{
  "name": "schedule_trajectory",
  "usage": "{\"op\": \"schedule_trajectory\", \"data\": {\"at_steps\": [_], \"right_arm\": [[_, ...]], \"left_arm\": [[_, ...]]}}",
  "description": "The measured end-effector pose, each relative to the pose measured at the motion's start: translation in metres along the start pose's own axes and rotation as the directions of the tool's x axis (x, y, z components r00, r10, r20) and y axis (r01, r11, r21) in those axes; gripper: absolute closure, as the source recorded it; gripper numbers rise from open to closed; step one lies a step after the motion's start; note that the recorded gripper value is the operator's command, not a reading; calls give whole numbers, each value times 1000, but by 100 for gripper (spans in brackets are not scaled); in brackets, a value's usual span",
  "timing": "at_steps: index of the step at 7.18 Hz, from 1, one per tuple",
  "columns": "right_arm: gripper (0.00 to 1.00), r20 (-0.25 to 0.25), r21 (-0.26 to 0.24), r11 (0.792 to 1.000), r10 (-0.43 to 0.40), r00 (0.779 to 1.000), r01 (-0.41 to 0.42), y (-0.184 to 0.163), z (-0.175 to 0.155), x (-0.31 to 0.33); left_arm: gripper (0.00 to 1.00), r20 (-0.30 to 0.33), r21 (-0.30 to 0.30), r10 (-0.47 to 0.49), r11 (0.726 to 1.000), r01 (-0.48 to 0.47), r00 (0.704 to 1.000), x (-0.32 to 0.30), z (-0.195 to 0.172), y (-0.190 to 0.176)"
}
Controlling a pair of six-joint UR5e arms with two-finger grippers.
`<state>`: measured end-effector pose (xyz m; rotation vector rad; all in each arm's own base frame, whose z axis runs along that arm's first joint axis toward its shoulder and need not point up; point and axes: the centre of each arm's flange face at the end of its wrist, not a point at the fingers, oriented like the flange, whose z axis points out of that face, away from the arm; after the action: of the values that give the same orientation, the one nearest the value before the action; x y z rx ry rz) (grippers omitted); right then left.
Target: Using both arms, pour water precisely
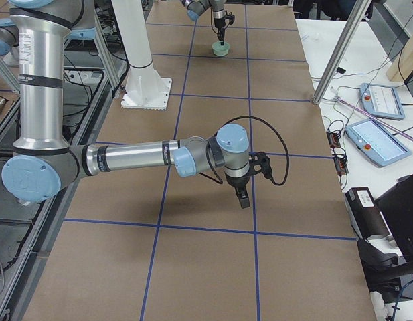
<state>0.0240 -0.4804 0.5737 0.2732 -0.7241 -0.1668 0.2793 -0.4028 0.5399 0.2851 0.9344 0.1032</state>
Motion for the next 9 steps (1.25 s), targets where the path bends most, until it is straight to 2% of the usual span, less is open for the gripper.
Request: {"op": "schedule_trajectory", "data": {"at_steps": [2, 3, 6, 7, 9], "right_arm": [[1, 0, -1, 1000, 1, 1000, -1, 0, 0, 0], [1, 0, -1, 1000, 1, 1000, -1, 0, 1, 0], [1, 0, -4, 1000, 4, 1000, -4, 0, 2, 2], [1, 0, -5, 1000, 4, 1000, -4, 0, 2, 2], [1, 2, -6, 1000, 7, 1000, -7, 0, 3, 2]], "left_arm": [[100, -72, -16, 15, 1000, -16, 997, 33, -17, -10], [100, -88, -20, 14, 1000, -16, 996, 56, -19, -26], [100, -76, -39, -82, 996, 79, 994, 180, -20, -120], [100, -73, -45, -114, 993, 110, 991, 225, -18, -140], [100, -64, -45, -150, 988, 147, 987, 317, 14, -172]]}}
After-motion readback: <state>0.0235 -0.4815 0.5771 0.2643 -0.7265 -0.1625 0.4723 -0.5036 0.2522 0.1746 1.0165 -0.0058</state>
